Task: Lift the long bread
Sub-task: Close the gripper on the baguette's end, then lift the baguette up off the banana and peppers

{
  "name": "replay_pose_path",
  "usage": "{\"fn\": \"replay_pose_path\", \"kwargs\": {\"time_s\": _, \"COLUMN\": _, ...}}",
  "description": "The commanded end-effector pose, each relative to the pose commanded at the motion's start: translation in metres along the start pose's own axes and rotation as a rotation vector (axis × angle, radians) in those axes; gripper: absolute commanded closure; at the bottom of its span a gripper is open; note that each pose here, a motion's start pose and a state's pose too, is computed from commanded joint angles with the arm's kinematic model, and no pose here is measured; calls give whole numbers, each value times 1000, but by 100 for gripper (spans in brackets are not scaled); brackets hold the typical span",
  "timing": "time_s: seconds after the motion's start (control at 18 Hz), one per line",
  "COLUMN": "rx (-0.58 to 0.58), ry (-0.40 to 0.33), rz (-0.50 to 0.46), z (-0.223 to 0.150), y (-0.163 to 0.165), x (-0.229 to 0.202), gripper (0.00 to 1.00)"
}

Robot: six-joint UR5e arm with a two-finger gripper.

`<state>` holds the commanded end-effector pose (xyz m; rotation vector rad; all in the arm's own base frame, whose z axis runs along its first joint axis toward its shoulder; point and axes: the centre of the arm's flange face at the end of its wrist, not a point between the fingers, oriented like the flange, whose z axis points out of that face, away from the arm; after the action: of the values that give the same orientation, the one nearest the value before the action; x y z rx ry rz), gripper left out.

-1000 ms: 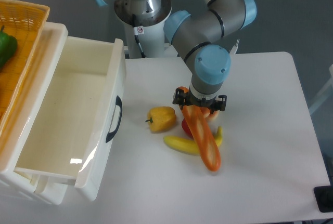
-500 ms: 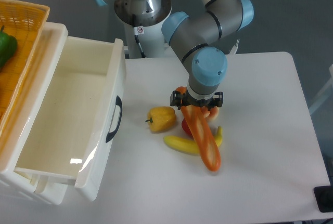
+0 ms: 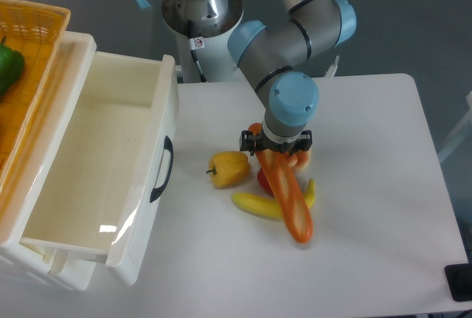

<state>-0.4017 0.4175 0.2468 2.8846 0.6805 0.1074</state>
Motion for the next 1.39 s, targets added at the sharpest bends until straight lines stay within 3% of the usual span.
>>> {"fn": "replay_pose_path", "kwargs": {"time_s": 0.39, "rx": 9, "ry": -3, "rz": 2, "z": -5, "y": -2, "x": -2, "gripper": 91}}
{"fn": "replay_pose_path", "kwargs": {"time_s": 0.5, "rx": 11, "ry": -4, "rz": 2, "z": -6, "y": -2, "x": -3, "gripper": 100}}
{"fn": "replay_pose_path", "kwargs": {"time_s": 0.78, "rx": 43, "ry": -16, "rz": 28, "z": -28, "y": -5, "x": -12, "gripper": 100}}
{"fn": "replay_pose_path", "kwargs": {"time_s": 1.06, "rx": 92, "ry": -35, "rz": 74, "z": -76, "y": -16, "x": -31, "gripper": 100}}
{"fn": "replay_pose_path", "kwargs": {"time_s": 1.39, "rx": 151, "ry": -68, "rz": 278, "z": -112, "y": -17, "x": -59, "gripper": 100}}
